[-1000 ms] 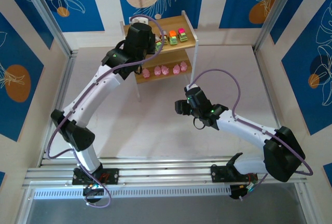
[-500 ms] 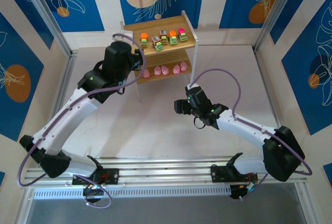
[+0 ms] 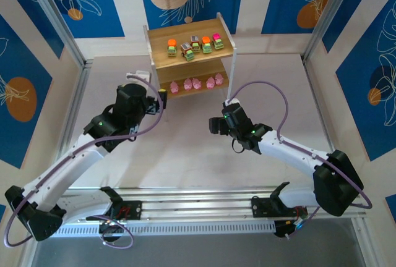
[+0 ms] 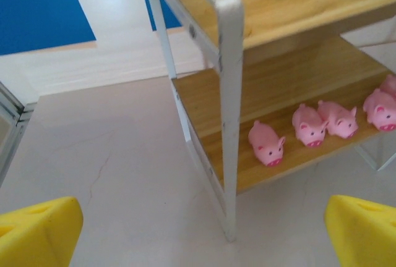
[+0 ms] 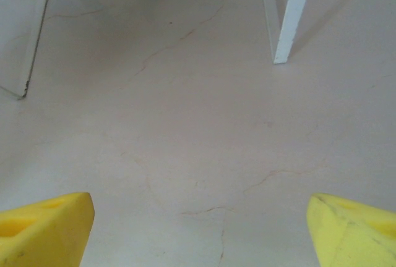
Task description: Place and organize the plastic toys onto the shelf
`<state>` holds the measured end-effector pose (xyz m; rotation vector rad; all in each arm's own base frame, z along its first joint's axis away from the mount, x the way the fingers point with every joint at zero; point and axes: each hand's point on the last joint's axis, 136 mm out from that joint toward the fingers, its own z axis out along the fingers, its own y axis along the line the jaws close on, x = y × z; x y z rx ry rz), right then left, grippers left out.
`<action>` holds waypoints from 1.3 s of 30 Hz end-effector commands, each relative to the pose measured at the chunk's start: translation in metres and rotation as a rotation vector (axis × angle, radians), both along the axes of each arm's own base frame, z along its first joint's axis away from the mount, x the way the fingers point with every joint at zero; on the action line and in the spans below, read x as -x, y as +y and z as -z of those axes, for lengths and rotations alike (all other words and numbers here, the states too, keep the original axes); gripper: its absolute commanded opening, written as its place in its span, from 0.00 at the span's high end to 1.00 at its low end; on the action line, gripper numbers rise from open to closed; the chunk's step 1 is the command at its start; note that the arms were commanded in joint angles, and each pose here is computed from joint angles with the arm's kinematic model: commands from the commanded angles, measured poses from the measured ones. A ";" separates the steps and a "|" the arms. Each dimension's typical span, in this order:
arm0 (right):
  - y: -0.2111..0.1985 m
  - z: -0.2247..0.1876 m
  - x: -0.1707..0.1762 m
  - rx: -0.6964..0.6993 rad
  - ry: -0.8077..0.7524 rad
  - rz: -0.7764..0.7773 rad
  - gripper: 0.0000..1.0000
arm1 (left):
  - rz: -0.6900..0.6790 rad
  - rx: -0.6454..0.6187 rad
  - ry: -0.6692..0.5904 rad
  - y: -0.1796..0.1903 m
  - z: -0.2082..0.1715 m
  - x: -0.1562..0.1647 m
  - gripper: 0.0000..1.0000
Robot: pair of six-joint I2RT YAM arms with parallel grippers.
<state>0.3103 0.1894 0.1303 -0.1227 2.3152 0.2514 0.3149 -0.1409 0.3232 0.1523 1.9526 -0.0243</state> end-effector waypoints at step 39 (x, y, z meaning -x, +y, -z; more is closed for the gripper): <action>-0.110 -0.027 -0.032 0.139 -0.340 0.081 0.08 | -0.030 -0.051 -0.162 0.108 0.172 -0.050 0.00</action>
